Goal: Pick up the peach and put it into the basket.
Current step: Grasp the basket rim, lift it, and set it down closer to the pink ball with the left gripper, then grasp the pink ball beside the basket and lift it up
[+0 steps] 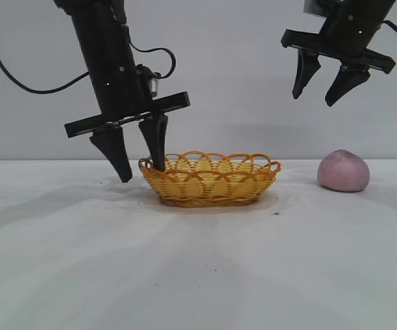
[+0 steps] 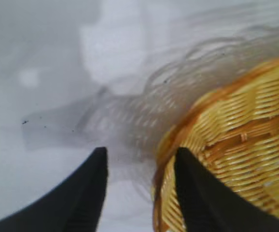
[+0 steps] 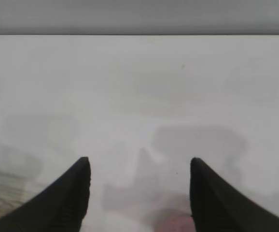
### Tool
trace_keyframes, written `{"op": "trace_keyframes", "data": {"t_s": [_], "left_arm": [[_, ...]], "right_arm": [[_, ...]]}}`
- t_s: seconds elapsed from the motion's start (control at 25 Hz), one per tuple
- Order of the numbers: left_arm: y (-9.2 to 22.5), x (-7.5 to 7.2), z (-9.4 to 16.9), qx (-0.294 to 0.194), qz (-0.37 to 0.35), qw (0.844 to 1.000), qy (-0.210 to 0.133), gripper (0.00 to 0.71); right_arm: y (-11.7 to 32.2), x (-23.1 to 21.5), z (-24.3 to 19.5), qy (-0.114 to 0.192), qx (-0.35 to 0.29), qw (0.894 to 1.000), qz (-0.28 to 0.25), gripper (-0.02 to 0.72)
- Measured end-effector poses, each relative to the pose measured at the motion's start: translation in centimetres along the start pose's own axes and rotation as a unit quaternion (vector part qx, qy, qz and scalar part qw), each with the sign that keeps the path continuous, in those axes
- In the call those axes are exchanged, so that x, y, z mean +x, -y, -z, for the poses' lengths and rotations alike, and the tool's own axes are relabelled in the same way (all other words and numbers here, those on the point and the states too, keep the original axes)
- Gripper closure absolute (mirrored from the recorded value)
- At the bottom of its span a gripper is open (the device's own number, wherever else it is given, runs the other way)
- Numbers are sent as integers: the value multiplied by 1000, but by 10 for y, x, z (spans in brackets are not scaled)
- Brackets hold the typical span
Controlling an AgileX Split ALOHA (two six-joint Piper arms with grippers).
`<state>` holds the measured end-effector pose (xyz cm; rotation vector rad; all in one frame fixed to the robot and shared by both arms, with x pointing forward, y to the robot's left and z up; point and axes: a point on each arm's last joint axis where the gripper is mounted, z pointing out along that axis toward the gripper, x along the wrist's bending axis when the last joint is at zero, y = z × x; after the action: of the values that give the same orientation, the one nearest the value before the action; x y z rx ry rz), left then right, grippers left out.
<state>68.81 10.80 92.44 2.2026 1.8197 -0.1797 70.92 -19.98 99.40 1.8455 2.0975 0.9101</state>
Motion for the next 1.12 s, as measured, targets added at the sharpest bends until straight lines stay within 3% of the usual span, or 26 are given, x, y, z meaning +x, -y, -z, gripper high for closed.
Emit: {"op": "trace_keyframes", "data": {"t_s": [0.16,0.2,0.24,0.6,0.76,0.96,1.12], "left_arm": [[-4,-4,15,13,-20,1000,-7,294],[-7,-5,23,8,-29,999,-14,254],[-12,-6,32,-6,-37,999,-21,268],[-24,2,107,-100,-95,978,-156,268],[-28,28,115,-102,-74,980,-152,268],[-30,82,130,-106,-21,984,-142,268],[-28,118,145,-115,15,982,-148,268]], "right_arm": [[0,0,0,0,1,1000,0,290],[0,0,0,0,1,1000,0,290],[0,0,0,0,2,1000,0,290],[2,0,0,-2,9,1000,0,290],[2,0,0,-2,11,1000,0,290],[2,0,0,-2,13,1000,0,290],[3,1,0,-3,18,1000,0,290]]}}
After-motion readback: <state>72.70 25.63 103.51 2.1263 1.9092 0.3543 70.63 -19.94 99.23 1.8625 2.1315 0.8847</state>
